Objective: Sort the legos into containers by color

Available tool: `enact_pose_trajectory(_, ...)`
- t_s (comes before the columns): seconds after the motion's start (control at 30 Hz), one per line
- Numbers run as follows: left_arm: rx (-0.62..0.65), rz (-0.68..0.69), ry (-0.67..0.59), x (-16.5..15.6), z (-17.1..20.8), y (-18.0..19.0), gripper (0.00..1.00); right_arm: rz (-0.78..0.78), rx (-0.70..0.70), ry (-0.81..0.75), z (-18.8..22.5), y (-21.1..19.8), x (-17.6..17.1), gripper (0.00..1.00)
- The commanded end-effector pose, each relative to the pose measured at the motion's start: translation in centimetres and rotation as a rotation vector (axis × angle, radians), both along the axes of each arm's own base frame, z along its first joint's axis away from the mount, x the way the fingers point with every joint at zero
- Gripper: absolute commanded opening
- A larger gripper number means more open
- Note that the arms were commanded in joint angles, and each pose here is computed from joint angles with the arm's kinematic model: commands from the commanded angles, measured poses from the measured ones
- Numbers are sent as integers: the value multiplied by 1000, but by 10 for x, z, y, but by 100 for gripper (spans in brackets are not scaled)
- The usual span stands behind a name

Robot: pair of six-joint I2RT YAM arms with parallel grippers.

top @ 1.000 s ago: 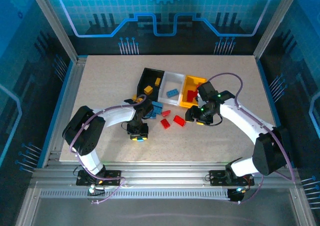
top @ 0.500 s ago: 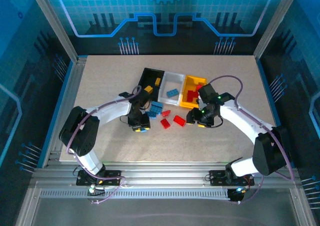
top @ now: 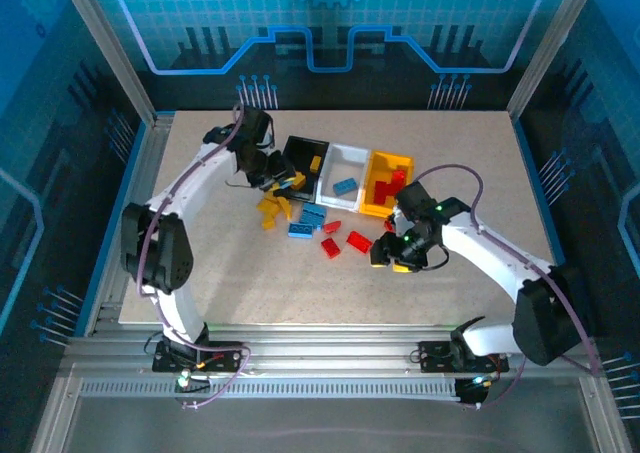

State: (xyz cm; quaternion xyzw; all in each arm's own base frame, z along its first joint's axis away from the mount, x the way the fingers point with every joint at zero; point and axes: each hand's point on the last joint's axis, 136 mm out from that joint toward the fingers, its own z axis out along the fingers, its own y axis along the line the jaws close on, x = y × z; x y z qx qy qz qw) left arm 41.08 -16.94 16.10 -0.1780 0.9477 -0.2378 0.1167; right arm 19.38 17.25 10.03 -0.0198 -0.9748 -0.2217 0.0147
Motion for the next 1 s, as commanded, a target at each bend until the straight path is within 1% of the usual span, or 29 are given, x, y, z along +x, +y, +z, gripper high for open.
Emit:
enact_pose_trajectory(0.0,-13,-29,67,6,-10,-4,34,54,28,35,17,3,-29,59)
enact_pose_trajectory(0.1,-33,-30,67,21,-9,-11,34,70,31,59,22,2,-50,59)
enact_pose_trajectory(0.23,-80,-34,58,35,-2,-25,34,70,1,78,30,-13,-77,59)
enact_pose_trajectory(0.33,-89,-59,51,36,2,-39,34,43,-68,86,33,-36,-96,60)
enact_pose_trajectory(0.47,-92,-112,49,35,2,-64,34,25,-80,127,30,-49,-117,60)
enact_pose_trajectory(0.77,-108,-180,55,49,-10,-117,35,-21,-64,132,34,-54,-129,61)
enact_pose_trajectory(0.83,-108,-182,61,53,-16,-124,37,-34,-60,134,36,-55,-131,61)
enact_pose_trajectory(0.97,-121,-168,76,58,-24,-130,47,-58,-54,98,43,-59,-131,61)
